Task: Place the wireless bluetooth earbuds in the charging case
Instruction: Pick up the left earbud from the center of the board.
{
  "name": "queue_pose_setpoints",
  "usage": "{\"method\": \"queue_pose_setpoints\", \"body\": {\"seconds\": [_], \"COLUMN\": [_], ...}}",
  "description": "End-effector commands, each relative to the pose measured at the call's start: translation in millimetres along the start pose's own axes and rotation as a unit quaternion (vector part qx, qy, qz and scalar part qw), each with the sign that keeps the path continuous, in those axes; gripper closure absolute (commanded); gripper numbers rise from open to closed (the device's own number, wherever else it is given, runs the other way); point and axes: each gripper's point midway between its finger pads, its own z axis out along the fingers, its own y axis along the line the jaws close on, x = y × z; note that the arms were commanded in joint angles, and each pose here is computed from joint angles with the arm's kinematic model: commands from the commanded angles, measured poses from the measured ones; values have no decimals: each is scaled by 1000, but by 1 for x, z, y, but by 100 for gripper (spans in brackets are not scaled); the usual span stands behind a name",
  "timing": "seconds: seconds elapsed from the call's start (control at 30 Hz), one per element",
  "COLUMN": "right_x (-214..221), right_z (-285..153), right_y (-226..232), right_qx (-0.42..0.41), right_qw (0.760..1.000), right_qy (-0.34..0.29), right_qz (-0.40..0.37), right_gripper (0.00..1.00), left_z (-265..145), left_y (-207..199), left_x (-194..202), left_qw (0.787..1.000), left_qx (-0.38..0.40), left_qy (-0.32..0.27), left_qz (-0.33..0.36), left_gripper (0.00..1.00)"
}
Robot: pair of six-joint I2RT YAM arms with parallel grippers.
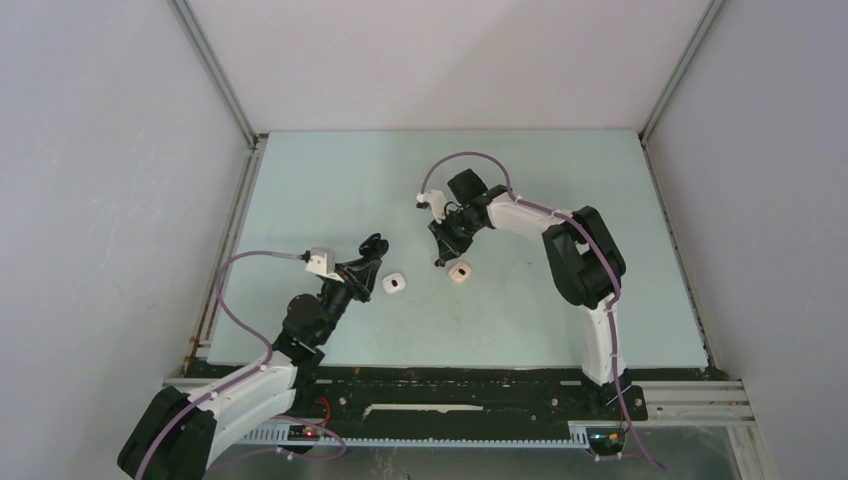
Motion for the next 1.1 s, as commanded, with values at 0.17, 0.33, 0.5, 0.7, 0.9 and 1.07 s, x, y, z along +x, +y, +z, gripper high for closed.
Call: {"method": "queue_pose_setpoints", "body": {"seconds": [0.17, 0.33, 0.5, 0.7, 0.9, 1.07], "right_x": [-27, -23, -17, -6, -8, -13], "right_z": [5, 6, 3, 4, 2, -2], "right_y": [-14, -14, -9, 0, 8, 12], "right_qx": [34, 30, 14, -15, -30, -39], "right_qw": [999, 999, 1000, 1000, 999, 999], "right_qy": [-15, -9, -5, 4, 0, -13], "right_qz": [-6, -5, -2, -7, -14, -23], "right_gripper": [81, 80, 77, 71, 72, 82], "left_z": [-8, -8, -8, -8, -9, -9], "left_y": [6, 5, 5, 4, 5, 5], "left_x": [15, 15, 16, 15, 15, 15], "left_qw": [1000, 1000, 1000, 1000, 1000, 1000], "left_qx": [2, 2, 2, 5, 4, 3], "left_qy": [10, 10, 11, 10, 9, 9], "left_qz": [-4, -4, -4, -4, -4, -3], "left_gripper": [100, 100, 100, 100, 100, 100]}}
